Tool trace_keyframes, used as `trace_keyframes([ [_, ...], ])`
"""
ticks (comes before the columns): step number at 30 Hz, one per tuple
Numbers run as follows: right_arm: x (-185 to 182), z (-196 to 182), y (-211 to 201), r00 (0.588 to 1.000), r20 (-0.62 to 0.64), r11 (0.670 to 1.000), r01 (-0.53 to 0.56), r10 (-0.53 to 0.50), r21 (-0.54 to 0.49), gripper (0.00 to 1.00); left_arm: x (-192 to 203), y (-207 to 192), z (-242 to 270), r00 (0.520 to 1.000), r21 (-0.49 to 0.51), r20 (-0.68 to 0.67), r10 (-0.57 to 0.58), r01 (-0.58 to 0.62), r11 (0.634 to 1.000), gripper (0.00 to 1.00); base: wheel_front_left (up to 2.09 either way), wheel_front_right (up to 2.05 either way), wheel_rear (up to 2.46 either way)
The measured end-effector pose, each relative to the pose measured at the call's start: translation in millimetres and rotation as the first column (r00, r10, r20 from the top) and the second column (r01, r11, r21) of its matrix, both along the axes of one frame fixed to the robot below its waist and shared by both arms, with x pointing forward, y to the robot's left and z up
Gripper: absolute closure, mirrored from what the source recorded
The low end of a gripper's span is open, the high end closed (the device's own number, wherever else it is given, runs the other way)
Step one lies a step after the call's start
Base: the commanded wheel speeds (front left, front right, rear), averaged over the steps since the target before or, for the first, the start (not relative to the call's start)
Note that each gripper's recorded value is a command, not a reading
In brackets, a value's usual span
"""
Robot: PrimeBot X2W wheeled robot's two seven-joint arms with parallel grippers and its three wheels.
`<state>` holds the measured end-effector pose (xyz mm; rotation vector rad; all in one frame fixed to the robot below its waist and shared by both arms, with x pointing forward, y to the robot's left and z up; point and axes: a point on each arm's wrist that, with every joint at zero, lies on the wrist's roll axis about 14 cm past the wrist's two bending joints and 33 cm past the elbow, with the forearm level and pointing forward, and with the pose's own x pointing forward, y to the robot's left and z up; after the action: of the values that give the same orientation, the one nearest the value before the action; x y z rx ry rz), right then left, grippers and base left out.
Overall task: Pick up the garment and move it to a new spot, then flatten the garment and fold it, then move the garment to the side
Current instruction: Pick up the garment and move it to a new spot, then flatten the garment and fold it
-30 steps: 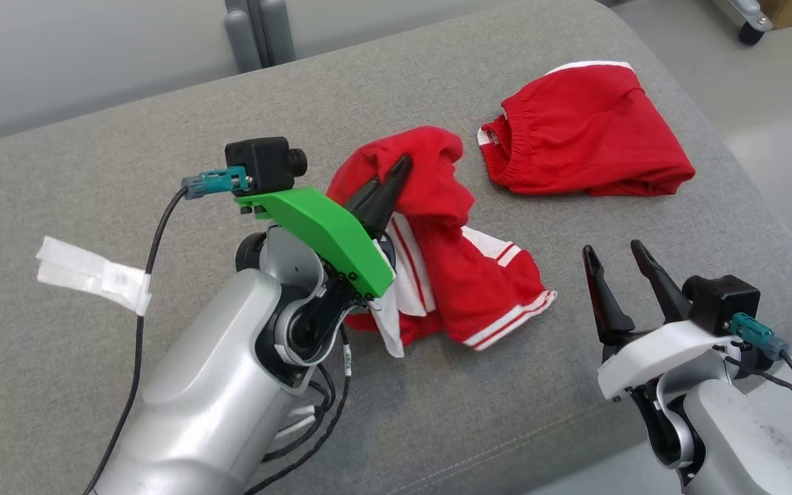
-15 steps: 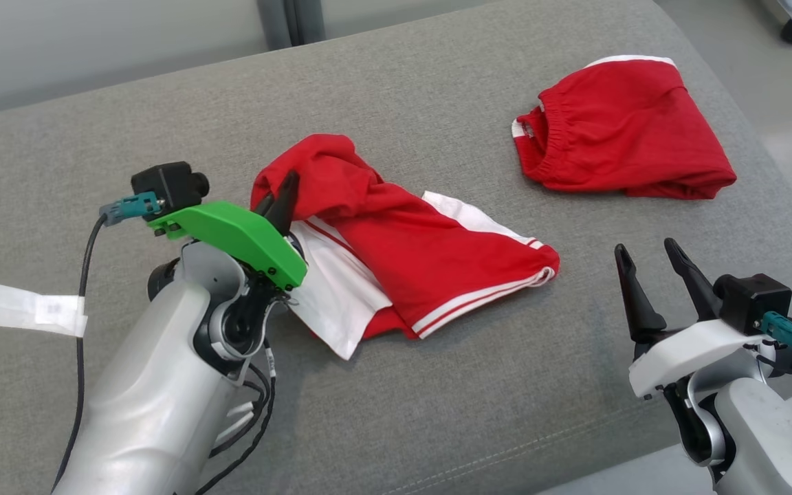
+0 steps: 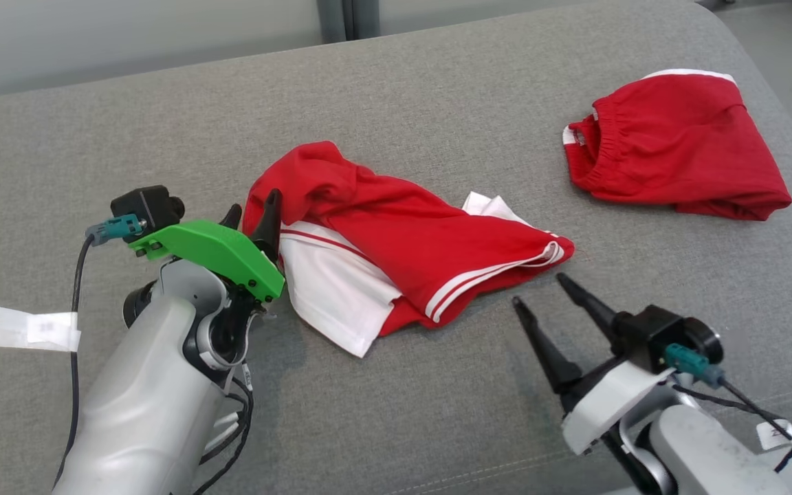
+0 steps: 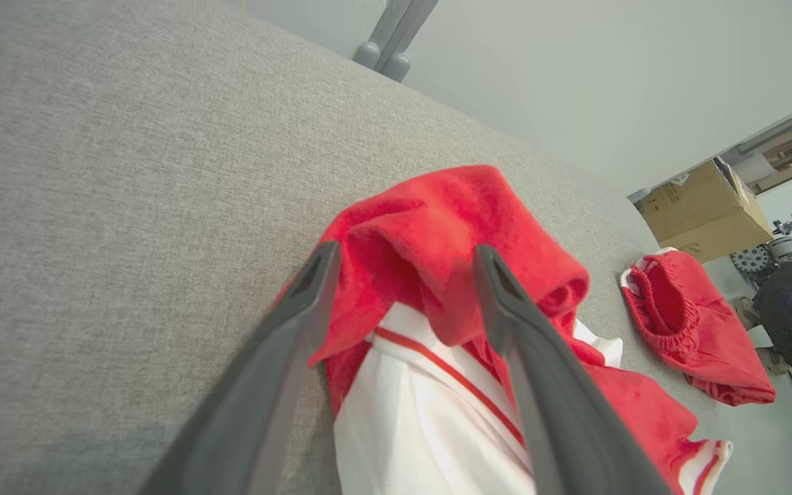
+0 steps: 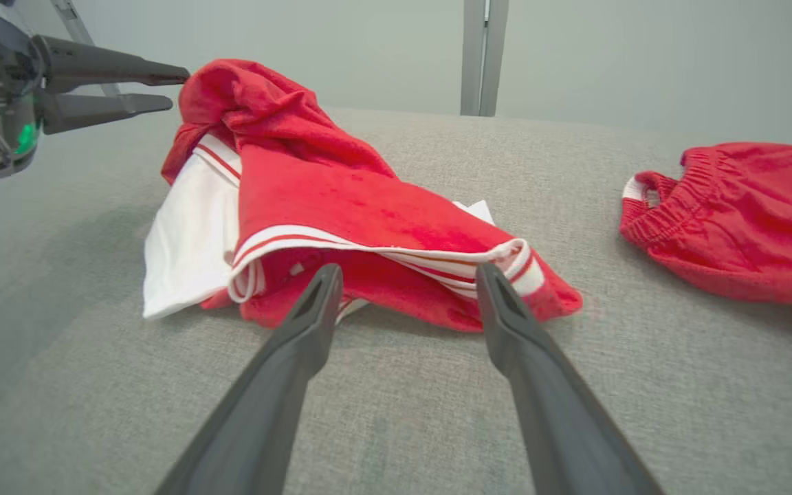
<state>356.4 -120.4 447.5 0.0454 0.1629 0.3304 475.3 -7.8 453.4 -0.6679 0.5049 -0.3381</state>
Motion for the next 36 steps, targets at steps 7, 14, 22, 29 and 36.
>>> trace_keyframes([
  [7, -10, -2, 59, 0.985, -0.035, 0.983, -0.167, 0.169, 0.071, 0.00, 7, 14, 22, 0.993, -0.003, 0.106, 0.057, -0.057, 0.998, 0.00, 0.00, 0.00, 0.00],
  [14, -13, -16, 100, 0.960, -0.109, 0.960, -0.243, 0.259, 0.135, 0.00, 3, 20, 47, 0.954, 0.077, 0.298, 0.044, -0.070, 0.995, 0.00, 0.00, 0.00, 0.00],
  [22, -2, -23, 125, 0.928, -0.119, 0.934, -0.344, 0.354, 0.098, 0.00, -4, 42, 55, 0.920, 0.122, 0.386, 0.070, -0.126, 0.984, 0.00, 0.00, 0.00, 0.00],
  [29, -8, -32, 158, 0.852, -0.151, 0.864, -0.504, 0.501, 0.020, 0.00, -23, 75, 30, 0.933, 0.127, 0.322, 0.158, -0.208, 0.970, 0.00, 0.00, 0.00, 0.00],
  [36, -22, -60, 156, 0.788, -0.276, 0.812, -0.582, 0.550, -0.044, 0.00, -34, 102, 24, 0.922, 0.108, 0.298, 0.246, -0.289, 0.951, 0.00, 0.00, 0.00, 0.00],
])
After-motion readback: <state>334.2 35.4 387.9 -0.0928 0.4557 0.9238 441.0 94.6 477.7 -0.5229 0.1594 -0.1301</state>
